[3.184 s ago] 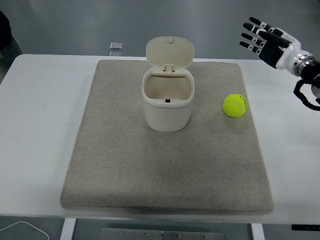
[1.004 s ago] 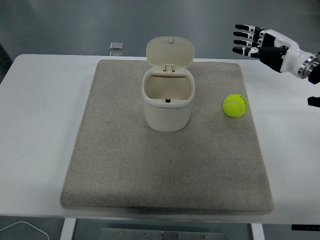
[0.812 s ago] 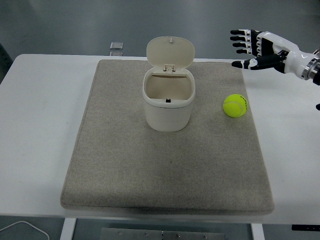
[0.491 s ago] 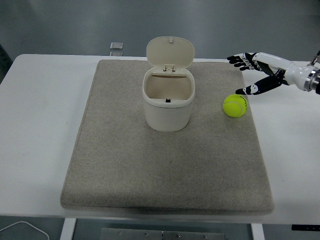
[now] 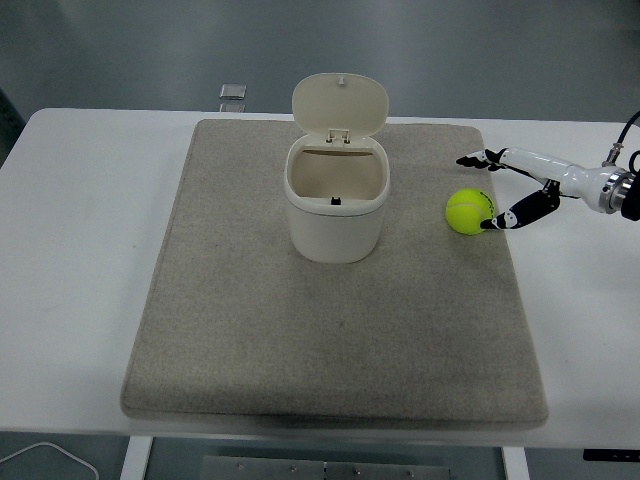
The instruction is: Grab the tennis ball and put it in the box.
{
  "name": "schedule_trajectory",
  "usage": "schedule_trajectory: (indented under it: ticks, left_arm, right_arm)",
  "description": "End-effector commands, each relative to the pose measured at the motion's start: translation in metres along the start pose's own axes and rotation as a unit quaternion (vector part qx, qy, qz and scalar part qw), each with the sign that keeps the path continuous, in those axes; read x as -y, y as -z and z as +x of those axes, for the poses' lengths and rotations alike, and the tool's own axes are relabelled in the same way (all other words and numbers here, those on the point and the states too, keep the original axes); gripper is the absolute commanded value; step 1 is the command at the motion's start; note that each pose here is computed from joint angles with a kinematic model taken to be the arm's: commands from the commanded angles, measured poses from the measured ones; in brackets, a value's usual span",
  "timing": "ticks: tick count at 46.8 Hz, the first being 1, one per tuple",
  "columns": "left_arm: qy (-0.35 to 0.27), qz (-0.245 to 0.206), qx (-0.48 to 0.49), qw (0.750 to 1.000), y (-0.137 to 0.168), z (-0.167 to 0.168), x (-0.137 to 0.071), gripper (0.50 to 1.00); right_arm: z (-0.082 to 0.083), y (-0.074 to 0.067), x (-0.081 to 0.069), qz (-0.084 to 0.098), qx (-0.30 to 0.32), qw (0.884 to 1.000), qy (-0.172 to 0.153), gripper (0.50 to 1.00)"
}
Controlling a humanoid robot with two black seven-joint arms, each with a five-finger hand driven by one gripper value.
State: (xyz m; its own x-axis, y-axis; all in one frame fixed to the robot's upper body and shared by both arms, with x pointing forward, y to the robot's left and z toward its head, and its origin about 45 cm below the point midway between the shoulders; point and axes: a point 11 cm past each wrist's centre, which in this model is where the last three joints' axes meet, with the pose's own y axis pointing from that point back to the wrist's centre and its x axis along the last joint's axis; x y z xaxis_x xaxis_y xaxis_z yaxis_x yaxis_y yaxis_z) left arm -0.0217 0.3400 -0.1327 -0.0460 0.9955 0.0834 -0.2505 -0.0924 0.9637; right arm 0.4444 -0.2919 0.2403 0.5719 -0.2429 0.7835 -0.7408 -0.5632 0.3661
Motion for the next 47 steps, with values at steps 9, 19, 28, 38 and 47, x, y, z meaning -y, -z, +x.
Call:
schedule_trajectory:
  ticks: [9, 19, 28, 38, 47]
  left_arm:
    - [0.000, 0.000, 0.000, 1.000, 0.000, 0.000, 0.000, 0.992]
    - [0.000, 0.000, 0.000, 1.000, 0.000, 0.000, 0.000, 0.992]
    - [0.000, 0.000, 0.000, 1.000, 0.000, 0.000, 0.000, 0.990]
    - [0.000, 0.000, 0.000, 1.000, 0.000, 0.000, 0.000, 0.992]
    - [0.000, 0.000, 0.000, 1.000, 0.000, 0.000, 0.000, 0.992]
  right_arm:
    - [-0.006, 0.001, 0.004, 0.001, -0.009, 1.000, -0.002, 0.930]
    - [-0.018, 0.003, 0.009, 0.004, -0.020, 1.000, 0.006, 0.928]
    - [-0.020, 0.004, 0.010, 0.006, -0.026, 1.000, 0.004, 0.926]
    - [-0.023, 0.005, 0.012, 0.007, -0.032, 0.999, 0.010, 0.793]
    - [-0.025, 0.006, 0.013, 0.008, -0.038, 0.999, 0.013, 0.672]
